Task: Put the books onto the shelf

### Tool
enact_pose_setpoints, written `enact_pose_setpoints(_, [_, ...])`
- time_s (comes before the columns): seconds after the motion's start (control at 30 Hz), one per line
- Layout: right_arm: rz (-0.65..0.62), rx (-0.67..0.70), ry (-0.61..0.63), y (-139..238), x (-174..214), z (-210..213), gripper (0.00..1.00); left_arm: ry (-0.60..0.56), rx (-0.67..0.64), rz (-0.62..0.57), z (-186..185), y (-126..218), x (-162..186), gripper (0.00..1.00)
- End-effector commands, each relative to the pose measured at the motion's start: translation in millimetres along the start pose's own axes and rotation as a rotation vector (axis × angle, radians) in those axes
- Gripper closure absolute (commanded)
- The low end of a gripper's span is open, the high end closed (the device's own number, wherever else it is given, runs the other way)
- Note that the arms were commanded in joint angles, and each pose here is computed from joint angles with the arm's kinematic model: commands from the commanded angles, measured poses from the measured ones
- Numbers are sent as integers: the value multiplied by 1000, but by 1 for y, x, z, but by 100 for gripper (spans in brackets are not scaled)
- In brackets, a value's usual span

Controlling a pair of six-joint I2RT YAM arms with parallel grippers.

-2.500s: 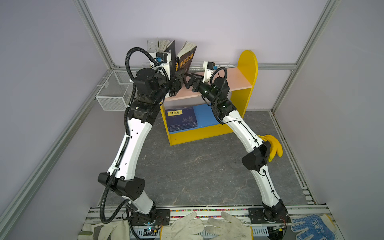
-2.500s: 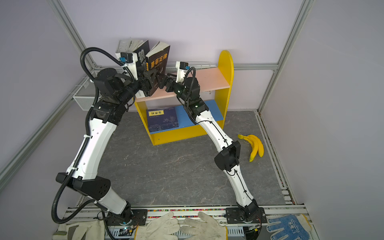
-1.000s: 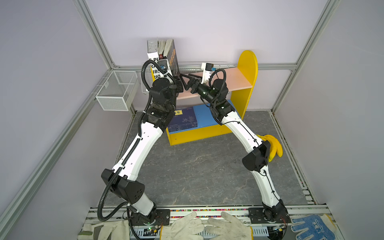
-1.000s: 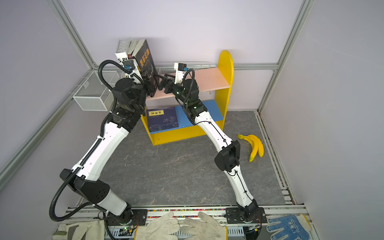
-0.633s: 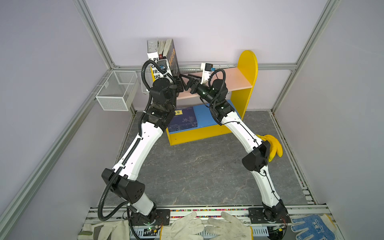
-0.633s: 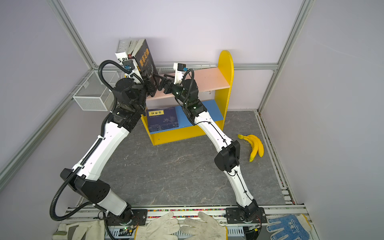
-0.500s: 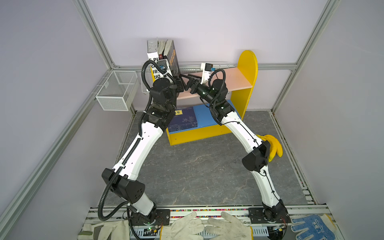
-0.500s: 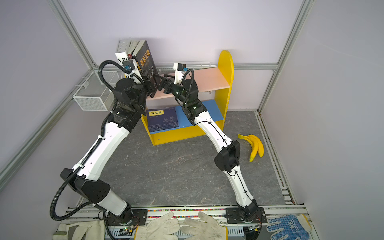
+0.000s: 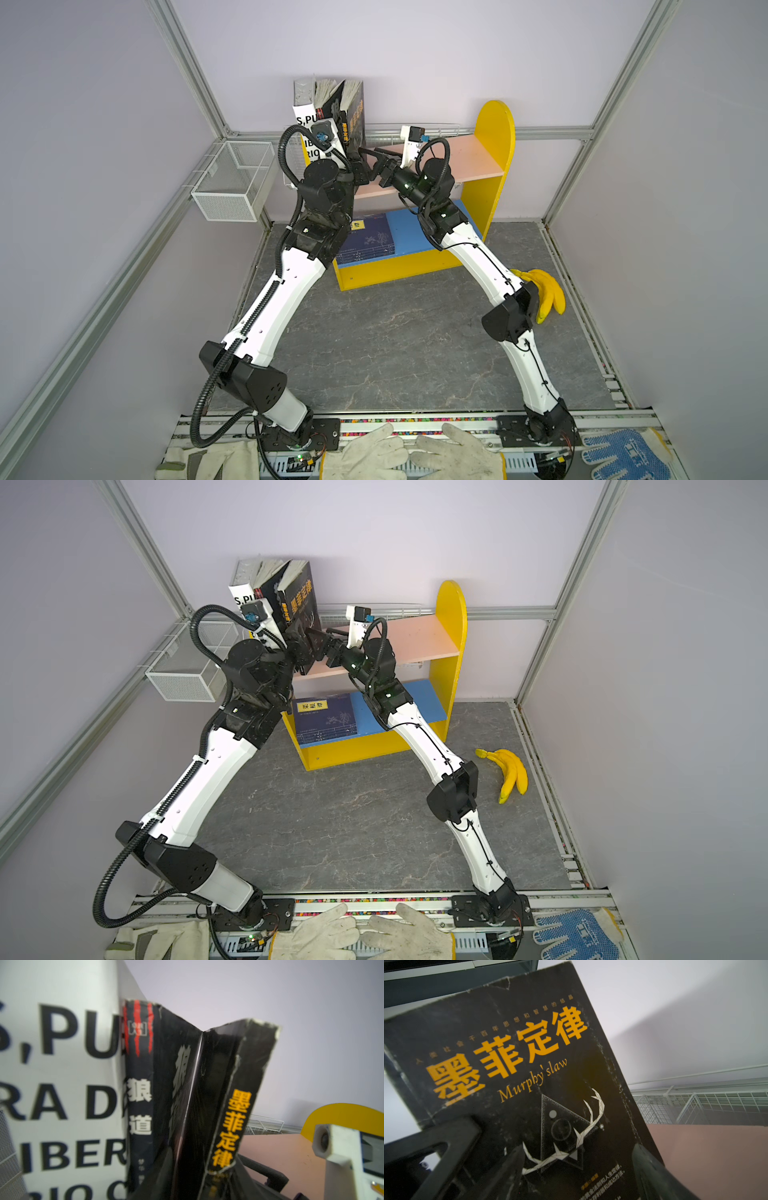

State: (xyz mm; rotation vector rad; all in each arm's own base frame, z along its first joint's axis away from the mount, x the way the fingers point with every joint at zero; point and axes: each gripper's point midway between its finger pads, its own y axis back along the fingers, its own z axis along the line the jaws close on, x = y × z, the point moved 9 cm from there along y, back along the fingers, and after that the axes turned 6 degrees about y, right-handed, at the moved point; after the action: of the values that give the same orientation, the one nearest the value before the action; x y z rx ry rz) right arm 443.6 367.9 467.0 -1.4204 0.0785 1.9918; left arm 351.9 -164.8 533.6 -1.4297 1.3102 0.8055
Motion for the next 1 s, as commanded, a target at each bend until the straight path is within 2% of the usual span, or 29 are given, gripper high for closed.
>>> enact_pose_setpoints(0.0, [295,145,-152,-5,97,-46,15,39,-41,-94,11,19,-32,50])
enact_pose_setpoints(0.13, [290,136,-149,-5,96,-44,15,69,-18,-131,16,38,-47,43])
enact_pose_setpoints(0.43, [260,94,-111,-6,83,-35,15,132,55,-187,23,78,-78,37])
enact_pose_setpoints(0.53, [238,70,-97,-8,80,-33,15,122,66,-168,24,84,-80,35])
enact_pose_setpoints(0.77, [229,24,-74,-11,81,-25,14,40,191,-95,19,93,-73,33])
enact_pose_setpoints(0.97, [281,12,-43,-14,102,-15,14,3,266,-5,12,77,-68,35])
